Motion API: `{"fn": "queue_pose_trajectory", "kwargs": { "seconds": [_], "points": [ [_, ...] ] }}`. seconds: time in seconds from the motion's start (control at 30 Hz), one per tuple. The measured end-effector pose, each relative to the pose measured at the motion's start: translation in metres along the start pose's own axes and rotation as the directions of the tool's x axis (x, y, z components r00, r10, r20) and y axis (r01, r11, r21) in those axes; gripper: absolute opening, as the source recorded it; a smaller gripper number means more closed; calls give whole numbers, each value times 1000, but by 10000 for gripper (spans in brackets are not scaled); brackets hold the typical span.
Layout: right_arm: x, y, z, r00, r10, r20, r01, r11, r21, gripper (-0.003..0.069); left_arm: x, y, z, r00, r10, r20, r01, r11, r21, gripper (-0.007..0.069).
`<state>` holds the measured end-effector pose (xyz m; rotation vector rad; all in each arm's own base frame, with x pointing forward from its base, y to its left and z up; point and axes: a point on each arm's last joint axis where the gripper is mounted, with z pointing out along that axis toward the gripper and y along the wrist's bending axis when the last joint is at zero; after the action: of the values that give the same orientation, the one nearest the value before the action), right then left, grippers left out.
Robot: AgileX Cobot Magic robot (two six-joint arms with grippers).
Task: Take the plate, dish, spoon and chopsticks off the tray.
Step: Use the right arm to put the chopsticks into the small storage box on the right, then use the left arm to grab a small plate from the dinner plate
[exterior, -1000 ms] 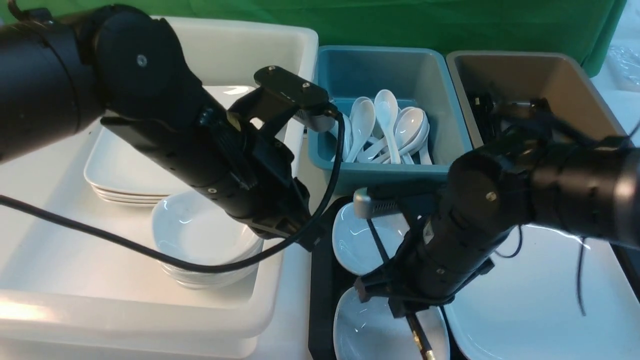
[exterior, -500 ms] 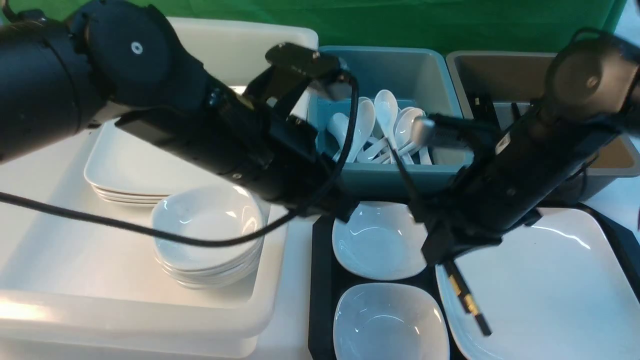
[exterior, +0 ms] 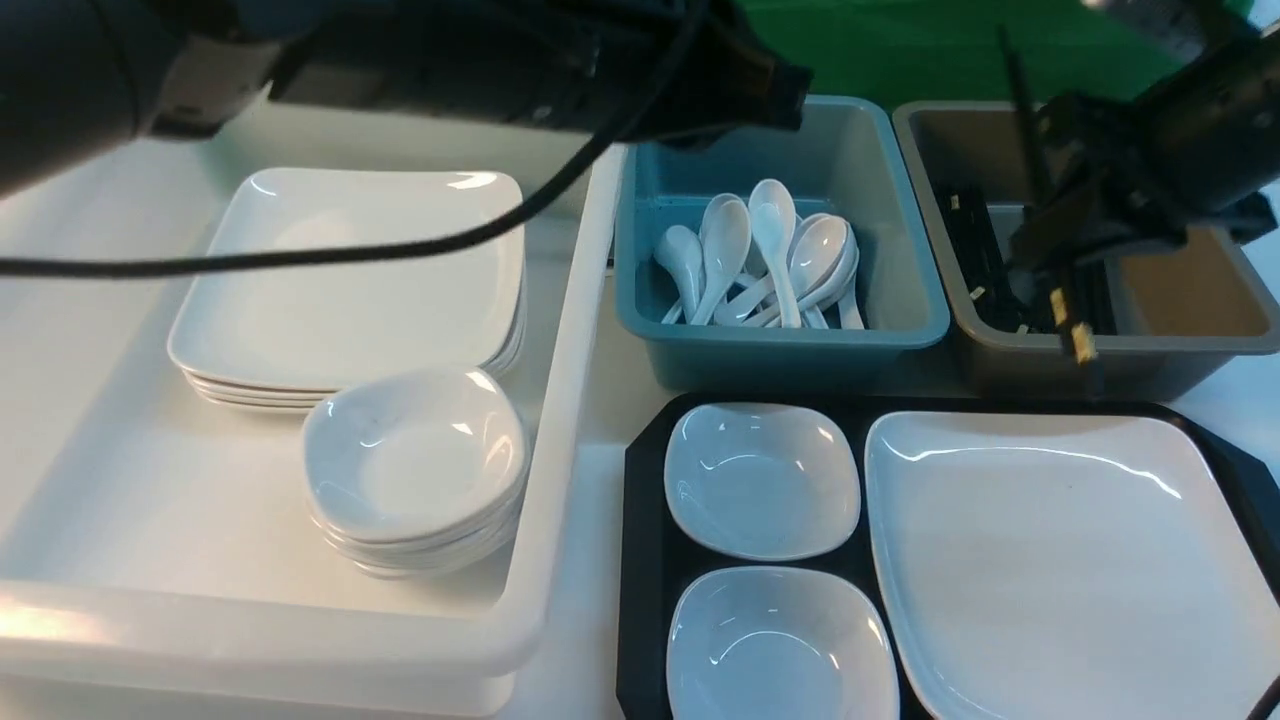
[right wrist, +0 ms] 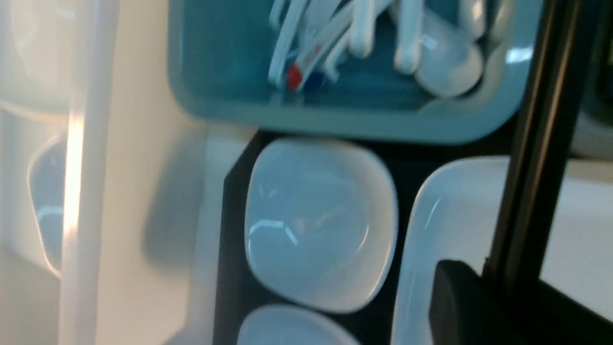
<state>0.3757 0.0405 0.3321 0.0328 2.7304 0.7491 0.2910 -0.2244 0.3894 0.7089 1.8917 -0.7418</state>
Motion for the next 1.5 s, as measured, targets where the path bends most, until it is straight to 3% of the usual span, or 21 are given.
{"fn": "queue_pose_trajectory", "kwargs": {
  "seconds": [0.13,0.37,0.77,0.9,1.0,1.07,1.1,1.17,1.23,1.3,1.37,1.43,1.5],
  "points": [
    [-29,-31,7,996,84,16,-84,995,-48,69,1,-12,22,999,18,-47,-17,999,34,2],
    [-66,-78,36,980,197,22,-195,978,-73,69,16,-16,59,986,50,-156,-50,999,6,2],
    [-94,-117,67,929,331,164,-325,944,-66,92,19,-10,71,989,42,-140,-45,999,-19,2],
    [-94,-119,68,920,358,162,-354,934,-54,259,23,-11,71,983,47,-179,-48,999,-5,2],
    [-91,-116,66,935,337,112,-334,941,-49,431,27,-13,70,972,50,-231,-48,999,15,2],
    [-86,-109,59,961,273,47,-271,962,-42,456,33,-14,68,954,53,-294,-44,998,37,2],
    [-86,-105,54,967,250,40,-249,968,-37,451,35,-15,67,947,51,-317,-40,998,44,2],
    [-83,-94,33,982,178,63,-179,984,3,358,44,-16,64,910,50,-411,-29,998,57,2],
    [-78,-76,1,987,109,120,-115,993,40,200,51,-16,60,869,50,-492,-24,998,60,2],
    [-69,-54,-32,983,43,176,-54,997,57,91,57,-16,56,830,53,-556,-25,998,59,2],
    [-47,-22,-71,971,-64,231,48,996,75,45,62,-16,54,791,42,-610,-13,999,53,2],
    [-33,-8,-86,962,-109,250,91,993,80,37,65,-16,53,774,38,-632,-7,999,52,2],
    [7,27,-118,929,-239,281,220,971,98,28,73,-19,57,730,49,-681,-12,998,59,2]
  ]
}}
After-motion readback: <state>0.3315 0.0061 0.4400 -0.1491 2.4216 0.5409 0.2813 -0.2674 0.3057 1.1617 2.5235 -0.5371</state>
